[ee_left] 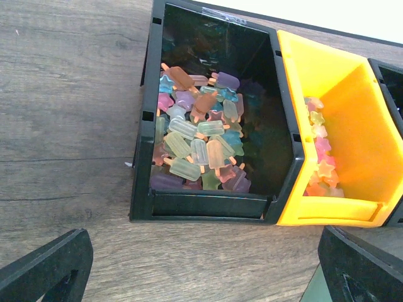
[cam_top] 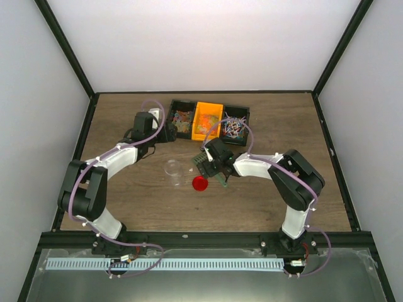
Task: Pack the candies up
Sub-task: Pick up the spatula from the center of the board.
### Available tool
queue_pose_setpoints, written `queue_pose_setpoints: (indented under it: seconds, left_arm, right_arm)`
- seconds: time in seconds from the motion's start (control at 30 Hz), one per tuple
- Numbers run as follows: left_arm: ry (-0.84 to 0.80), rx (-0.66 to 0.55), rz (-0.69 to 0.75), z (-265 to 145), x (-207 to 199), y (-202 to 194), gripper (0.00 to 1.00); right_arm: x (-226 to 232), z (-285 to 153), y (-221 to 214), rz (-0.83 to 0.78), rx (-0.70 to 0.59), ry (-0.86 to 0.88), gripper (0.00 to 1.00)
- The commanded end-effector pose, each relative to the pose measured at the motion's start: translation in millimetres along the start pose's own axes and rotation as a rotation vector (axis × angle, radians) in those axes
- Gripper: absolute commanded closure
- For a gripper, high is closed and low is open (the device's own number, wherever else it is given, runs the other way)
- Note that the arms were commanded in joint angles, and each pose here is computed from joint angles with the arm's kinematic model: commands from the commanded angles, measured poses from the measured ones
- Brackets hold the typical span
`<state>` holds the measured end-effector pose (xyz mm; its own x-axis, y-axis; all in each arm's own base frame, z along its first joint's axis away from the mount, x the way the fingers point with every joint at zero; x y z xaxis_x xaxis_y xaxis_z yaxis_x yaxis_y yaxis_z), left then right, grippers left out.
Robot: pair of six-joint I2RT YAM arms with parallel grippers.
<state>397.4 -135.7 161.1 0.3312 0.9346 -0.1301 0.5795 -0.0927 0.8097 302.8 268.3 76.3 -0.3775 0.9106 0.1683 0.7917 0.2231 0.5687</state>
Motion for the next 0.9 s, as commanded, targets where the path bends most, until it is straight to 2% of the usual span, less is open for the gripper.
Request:
queue_pose_setpoints:
  seconds: [0.0,0.3,0.6,0.7,0.87]
  left_arm:
    - [-0.01,-0.013,0.01,-4.7,-0.4,1.4,0.0]
    - [-0.015,-0.008,0.007,-1.7,-0.7,0.8,0.0]
    - [-0.043,-0.023,0.013,-3.8,-5.2,12.7,0.0]
    - [-0.075,-0.062,0.022,-11.0,-10.5,24.8,0.0]
    - [-0.288,-0.123,0.13,-20.9,-44.4,42.7,0.0]
  right_arm:
    - [0.6,6.4,10.1,-0.006,-0.012,0.03,0.04]
    - [-3.9,3.4,7.5,0.0,-0.014,0.004,0.26]
    - [-3.6,-26.7,22.3,0.015,-0.082,0.004,0.31]
    - [-3.1,-44.9,29.2,0.018,-0.122,0.022,0.31]
    - [7.7,-77.5,39.0,0.042,-0.154,0.208,0.31]
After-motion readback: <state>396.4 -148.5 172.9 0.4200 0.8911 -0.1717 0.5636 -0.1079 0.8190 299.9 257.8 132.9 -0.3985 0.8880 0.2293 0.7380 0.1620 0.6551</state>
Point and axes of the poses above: each gripper's point midway between its finger pads, its own z axis out along the fingers, its own x axis along the line the jaws close on, y = z × x, the point moved 5 cm from there along -z, back along the fingers, and after that the axes turned 15 degrees about z, right-handed, at the moved point
